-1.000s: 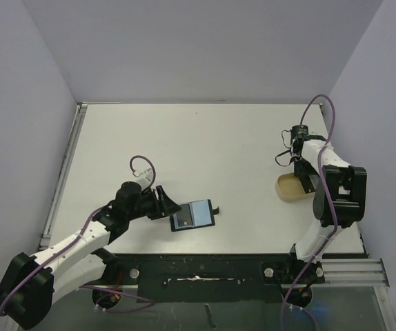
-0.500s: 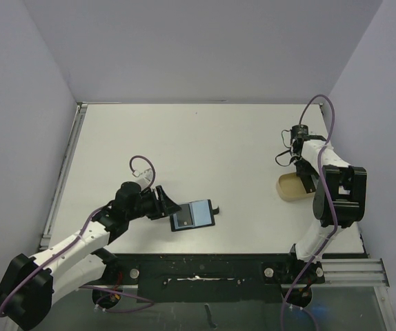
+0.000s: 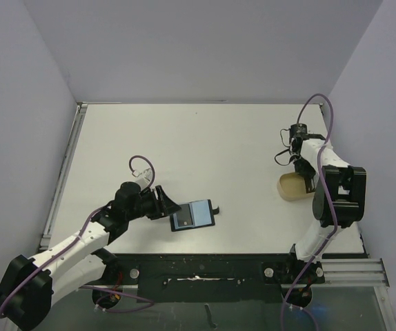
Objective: Put the credit cards into the card holder
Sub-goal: Pick up the credit card from the storage box.
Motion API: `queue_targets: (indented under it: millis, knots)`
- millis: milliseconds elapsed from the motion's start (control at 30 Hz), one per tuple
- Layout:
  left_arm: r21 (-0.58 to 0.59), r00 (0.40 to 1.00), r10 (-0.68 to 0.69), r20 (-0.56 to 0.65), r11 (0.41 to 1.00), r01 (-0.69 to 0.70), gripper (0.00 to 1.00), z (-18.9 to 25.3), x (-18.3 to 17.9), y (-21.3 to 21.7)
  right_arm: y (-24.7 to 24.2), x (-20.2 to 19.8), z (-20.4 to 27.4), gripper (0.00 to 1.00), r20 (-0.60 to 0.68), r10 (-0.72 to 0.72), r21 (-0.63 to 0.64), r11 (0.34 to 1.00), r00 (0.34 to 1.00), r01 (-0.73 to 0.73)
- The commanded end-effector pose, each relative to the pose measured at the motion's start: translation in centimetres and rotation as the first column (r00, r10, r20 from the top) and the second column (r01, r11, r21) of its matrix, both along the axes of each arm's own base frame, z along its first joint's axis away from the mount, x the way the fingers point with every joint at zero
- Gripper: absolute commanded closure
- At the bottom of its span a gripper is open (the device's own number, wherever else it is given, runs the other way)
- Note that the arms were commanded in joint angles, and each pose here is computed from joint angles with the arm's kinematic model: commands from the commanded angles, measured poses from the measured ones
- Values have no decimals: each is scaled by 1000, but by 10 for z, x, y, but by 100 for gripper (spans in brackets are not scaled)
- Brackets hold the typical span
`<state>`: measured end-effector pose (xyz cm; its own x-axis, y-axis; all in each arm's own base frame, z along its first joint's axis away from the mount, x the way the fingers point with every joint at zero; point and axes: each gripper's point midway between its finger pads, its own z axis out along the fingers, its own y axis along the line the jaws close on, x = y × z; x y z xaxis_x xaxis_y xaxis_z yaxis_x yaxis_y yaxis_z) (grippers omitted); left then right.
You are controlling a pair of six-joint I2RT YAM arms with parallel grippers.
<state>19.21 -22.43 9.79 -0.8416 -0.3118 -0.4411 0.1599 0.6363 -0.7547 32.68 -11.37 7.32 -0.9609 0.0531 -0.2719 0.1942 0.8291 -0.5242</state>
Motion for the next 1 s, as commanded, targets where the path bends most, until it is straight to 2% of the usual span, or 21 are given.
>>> queue_targets:
  millis: [0, 233, 367, 533, 700, 800, 967]
  knots:
    - [-34, 998, 4, 59, 999, -2, 54, 22, 9, -5, 16, 20, 32, 98, 115, 37, 50, 998, 993, -43]
    - [-32, 998, 11, 66, 999, -9, 54, 25, 8, -2, 51, 10, 51, 100, 148, 80, 142, 985, 986, -101]
    - [-23, 997, 14, 71, 1000, -12, 54, 27, 9, -1, 88, 8, 72, 100, 217, 149, 208, 959, 965, -194]
    - [-26, 998, 13, 54, 1000, -12, 54, 26, 7, -1, 95, 8, 86, 100, 287, 170, 219, 946, 943, -238]
    - [-73, 998, 4, 67, 997, 0, 54, 38, 7, -7, 133, 11, 99, 100, 329, 230, 288, 899, 916, -329]
    - [-142, 997, -7, 83, 990, 18, 54, 54, 7, -14, 178, 9, 112, 100, 416, 274, 375, 817, 867, -438]
    - [-227, 994, -45, 101, 972, 67, 54, 79, 5, -26, 257, -11, 141, 100, 597, 268, 528, 579, 756, -622]
